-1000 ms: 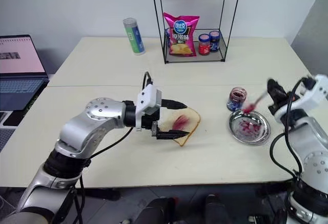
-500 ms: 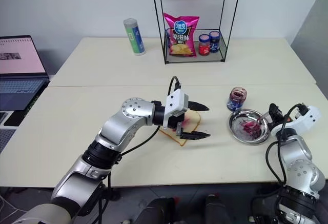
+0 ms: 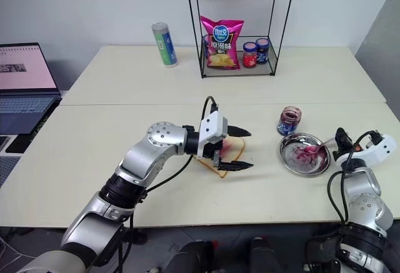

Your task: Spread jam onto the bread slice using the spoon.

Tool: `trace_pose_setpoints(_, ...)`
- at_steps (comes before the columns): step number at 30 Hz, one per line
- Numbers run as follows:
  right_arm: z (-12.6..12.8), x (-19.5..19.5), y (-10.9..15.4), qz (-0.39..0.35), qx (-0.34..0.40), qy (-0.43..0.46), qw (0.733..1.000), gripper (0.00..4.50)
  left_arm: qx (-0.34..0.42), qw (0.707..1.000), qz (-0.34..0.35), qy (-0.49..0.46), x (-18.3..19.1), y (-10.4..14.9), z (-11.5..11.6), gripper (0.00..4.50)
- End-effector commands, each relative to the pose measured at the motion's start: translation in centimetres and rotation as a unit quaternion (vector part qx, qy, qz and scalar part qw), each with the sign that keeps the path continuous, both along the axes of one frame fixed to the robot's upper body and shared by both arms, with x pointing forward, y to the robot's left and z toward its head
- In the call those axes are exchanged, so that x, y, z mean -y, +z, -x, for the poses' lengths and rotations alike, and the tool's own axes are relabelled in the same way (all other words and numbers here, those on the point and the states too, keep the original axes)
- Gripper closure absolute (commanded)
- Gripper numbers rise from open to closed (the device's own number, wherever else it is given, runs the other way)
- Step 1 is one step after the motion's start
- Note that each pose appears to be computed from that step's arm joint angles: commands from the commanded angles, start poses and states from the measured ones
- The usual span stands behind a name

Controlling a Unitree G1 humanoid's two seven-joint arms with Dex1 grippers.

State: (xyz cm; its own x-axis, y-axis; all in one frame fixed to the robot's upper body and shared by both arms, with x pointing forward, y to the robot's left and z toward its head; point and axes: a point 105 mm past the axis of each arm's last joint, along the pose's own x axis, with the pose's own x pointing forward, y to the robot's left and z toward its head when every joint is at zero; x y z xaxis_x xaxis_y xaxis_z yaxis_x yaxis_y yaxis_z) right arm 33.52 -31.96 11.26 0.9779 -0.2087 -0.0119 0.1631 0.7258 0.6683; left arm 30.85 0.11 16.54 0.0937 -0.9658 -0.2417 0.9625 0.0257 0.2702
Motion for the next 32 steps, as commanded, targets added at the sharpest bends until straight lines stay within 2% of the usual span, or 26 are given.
trace_pose_setpoints(1, 0.3, 1.3, 2.3, 0.017, 0.036, -0.020, 0.999, 2.56, 0.030, 0.999, 0.015, 0.000, -0.2, 1.6, 0.1, 0.00)
trace_pose_setpoints(9, 0.8, 2.5, 3.3, 0.031, 0.043, -0.041, 0.998, 0.71, 0.033, 0.999, 0.016, 0.005, -0.3, 1.8, -0.2, 0.00)
trace_pose_setpoints(11, 1.2, 4.3, 4.9, 0.039, 0.054, -0.082, 0.994, 0.24, 0.034, 0.999, 0.010, 0.016, -0.9, 1.7, -0.4, 0.00)
trace_pose_setpoints(12, 1.3, 5.1, 6.6, 0.042, 0.071, -0.101, 0.991, 0.02, 0.033, 0.999, 0.003, 0.026, -1.6, 1.6, -0.6, 0.00)
trace_pose_setpoints(14, 0.4, 3.4, 10.2, 0.087, 0.087, -0.050, 0.991, 0.01, 0.027, 0.998, -0.006, 0.051, -3.4, 1.6, -0.9, 0.00)
trace_pose_setpoints(16, -0.5, -0.4, 11.8, 0.158, 0.073, 0.057, 0.983, 0.01, 0.026, 0.996, -0.013, 0.080, -5.0, 1.7, -1.3, 0.00)
trace_pose_setpoints(18, -0.2, -5.5, 12.2, 0.239, 0.066, 0.195, 0.949, 0.01, 0.013, 0.994, -0.006, 0.111, -6.6, 2.3, -1.6, 0.00)
trace_pose_setpoints(20, 1.3, -9.9, 11.8, 0.301, 0.054, 0.327, 0.894, 0.01, 0.003, 0.990, -0.006, 0.144, -8.7, 2.9, -1.8, 0.00)
trace_pose_setpoints(22, 2.6, -11.7, 11.2, 0.327, 0.040, 0.396, 0.857, 0.01, 0.000, 0.986, -0.011, 0.164, -10.2, 3.0, -1.7, 0.00)
trace_pose_setpoints(24, 4.9, -13.5, 10.2, 0.357, 0.017, 0.483, 0.799, 0.01, -0.003, 0.980, -0.027, 0.197, -12.9, 3.2, -1.3, 0.00)
trace_pose_setpoints(27, 7.7, -14.9, 8.7, 0.365, -0.015, 0.570, 0.736, 0.01, -0.014, 0.972, -0.049, 0.230, -15.6, 2.9, -0.3, 0.00)
trace_pose_setpoints(29, 8.8, -15.2, 7.5, 0.368, -0.036, 0.598, 0.711, 0.01, -0.027, 0.969, -0.062, 0.237, -16.6, 2.3, 0.6, 0.00)
trace_pose_setpoints(32, 9.1, -15.1, 6.6, 0.362, -0.046, 0.607, 0.706, 0.01, -0.033, 0.965, -0.064, 0.251, -17.2, 1.8, 1.1, 0.00)
